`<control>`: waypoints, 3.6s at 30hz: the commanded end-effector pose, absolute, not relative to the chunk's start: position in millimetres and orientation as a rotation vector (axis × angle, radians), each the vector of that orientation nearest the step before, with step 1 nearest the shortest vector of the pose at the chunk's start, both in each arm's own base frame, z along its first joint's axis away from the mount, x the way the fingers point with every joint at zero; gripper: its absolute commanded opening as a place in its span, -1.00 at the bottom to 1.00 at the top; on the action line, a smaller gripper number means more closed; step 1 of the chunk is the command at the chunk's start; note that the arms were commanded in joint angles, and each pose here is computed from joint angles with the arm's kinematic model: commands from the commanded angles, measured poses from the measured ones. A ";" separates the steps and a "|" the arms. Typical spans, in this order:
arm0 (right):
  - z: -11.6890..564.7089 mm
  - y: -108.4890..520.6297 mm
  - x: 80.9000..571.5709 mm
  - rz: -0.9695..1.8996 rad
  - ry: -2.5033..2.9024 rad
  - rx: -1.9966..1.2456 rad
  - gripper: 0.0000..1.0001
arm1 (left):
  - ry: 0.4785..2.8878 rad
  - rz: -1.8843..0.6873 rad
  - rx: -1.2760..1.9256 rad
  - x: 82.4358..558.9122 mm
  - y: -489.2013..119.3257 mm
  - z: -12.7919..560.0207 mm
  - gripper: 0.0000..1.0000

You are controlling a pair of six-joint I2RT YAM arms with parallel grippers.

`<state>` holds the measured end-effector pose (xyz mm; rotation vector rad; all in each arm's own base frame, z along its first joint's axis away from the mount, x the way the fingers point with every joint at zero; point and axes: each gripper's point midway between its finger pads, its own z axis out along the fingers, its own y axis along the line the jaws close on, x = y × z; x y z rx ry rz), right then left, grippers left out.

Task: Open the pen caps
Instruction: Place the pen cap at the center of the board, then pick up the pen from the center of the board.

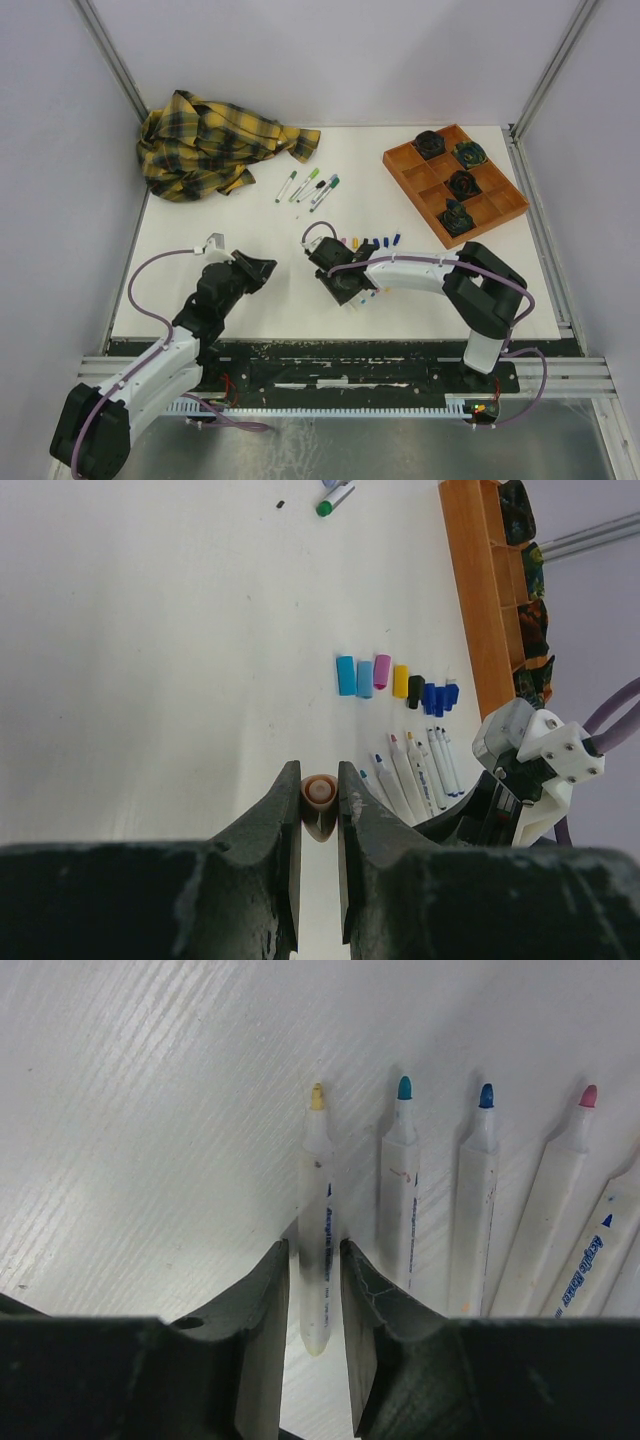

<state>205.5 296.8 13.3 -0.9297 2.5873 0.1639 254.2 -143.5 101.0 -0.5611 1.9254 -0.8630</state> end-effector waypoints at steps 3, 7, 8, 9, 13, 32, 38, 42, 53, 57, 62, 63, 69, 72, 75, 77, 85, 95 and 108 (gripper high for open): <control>31.8 308.9 212.8 0.204 2.545 -0.930 -0.28 | 1.863 -0.948 -0.577 256.7 -149.4 117.8 -0.94; 48.5 312.9 215.2 0.250 2.510 -0.936 -0.21 | 1.857 -0.970 -0.559 256.9 -153.0 121.0 -0.94; 53.5 313.9 216.4 0.263 2.496 -0.936 -0.20 | 1.858 -0.974 -0.556 257.1 -154.1 121.3 -0.94; 58.9 314.4 218.4 0.274 2.484 -0.934 -0.19 | 1.860 -0.976 -0.552 257.6 -154.8 121.3 -0.94; 82.2 314.7 225.0 0.329 2.431 -0.936 -0.19 | 1.873 -0.977 -0.543 260.9 -158.1 120.0 -0.94; 192.4 228.8 240.5 0.614 2.108 -1.230 -0.07 | 2.202 -0.376 -0.330 313.1 -200.5 81.3 -0.92; 205.3 212.8 249.1 0.555 2.086 -1.163 -0.07 | 2.306 -0.186 -0.202 331.3 -222.2 58.8 -0.84; 209.5 209.8 250.3 0.555 2.076 -1.141 -0.07 | 2.350 -0.148 -0.133 338.8 -236.3 50.0 -0.80; 209.2 209.6 249.9 0.566 2.080 -1.134 -0.07 | 2.389 -0.149 -0.080 343.2 -248.3 41.1 -0.55; 209.5 208.8 250.8 0.563 2.079 -1.128 -0.07 | 2.410 -0.161 -0.065 340.0 -251.3 35.5 -0.48; 209.1 208.1 251.3 0.564 2.082 -1.123 -0.07 | 2.416 -0.156 -0.061 339.0 -250.7 32.8 -0.42; 208.7 208.0 251.4 0.565 2.084 -1.122 -0.06 | 2.415 -0.154 -0.063 339.4 -249.9 33.1 -0.41; 209.5 208.2 251.4 0.569 2.082 -1.120 -0.07 | 2.404 -0.149 -0.057 340.0 -249.0 36.4 -0.36; 209.6 208.2 251.6 0.569 2.081 -1.120 -0.06 | 2.382 -0.172 -0.051 342.2 -251.1 45.9 -0.36; 209.7 208.0 251.7 0.571 2.081 -1.118 -0.07 | 2.344 -0.212 -0.028 343.7 -254.4 60.8 -0.35; 209.3 208.1 251.7 0.571 2.082 -1.119 -0.07 | 2.309 -0.236 -0.012 345.2 -255.5 73.2 -0.29; 209.0 206.7 252.0 0.569 2.085 -1.116 -0.07 | 2.132 -0.228 0.142 366.4 -255.1 121.9 -0.06; 208.8 203.2 255.1 0.552 2.090 -1.106 -0.07 | 2.137 -0.247 0.363 412.8 -257.3 124.7 0.33; 207.8 202.5 256.0 0.548 2.093 -1.106 -0.07 | 2.299 -0.162 0.491 467.9 -252.3 82.1 0.21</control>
